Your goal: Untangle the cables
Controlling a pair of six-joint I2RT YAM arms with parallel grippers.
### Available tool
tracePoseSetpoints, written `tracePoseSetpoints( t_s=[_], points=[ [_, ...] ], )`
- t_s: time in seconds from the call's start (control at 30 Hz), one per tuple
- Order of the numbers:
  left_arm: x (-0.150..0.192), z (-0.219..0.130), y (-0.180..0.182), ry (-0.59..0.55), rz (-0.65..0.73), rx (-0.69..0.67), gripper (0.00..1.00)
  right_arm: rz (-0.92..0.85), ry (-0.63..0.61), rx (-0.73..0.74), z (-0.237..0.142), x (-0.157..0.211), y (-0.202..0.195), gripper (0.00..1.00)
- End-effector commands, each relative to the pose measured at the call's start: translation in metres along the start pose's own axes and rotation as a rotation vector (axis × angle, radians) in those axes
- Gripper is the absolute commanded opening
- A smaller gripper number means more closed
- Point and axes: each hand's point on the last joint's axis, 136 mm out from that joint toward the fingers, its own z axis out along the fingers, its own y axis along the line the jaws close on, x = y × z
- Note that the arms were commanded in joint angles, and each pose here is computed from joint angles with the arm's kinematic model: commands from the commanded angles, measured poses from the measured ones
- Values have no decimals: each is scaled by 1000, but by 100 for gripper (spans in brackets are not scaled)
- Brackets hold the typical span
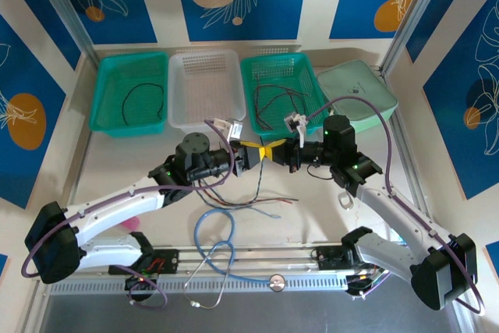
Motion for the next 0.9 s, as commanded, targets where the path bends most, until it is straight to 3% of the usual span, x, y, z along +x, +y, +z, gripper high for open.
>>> tracePoseSetpoints(
  t_s=[0.0, 0.4, 0.53, 0.67, 0.87],
  points=[
    [-38, -3, -12, -118, 29, 13, 25, -8, 43, -35, 1, 9, 11, 0],
    [-48, -15, -5, -190, 31, -28, 34, 5, 28, -30, -2, 7, 9, 0],
    [-48, -9, -7, -167, 34, -14, 32, 0, 46, -33, 0, 10, 11, 0],
    [-44, -3, 0, -123, 36, -54, 20, -4, 44, -29, -1, 10, 12, 0],
    [-42, -6, 3, -114, 41, -78, 22, -9, 44, -26, -1, 10, 12, 0]
  ],
)
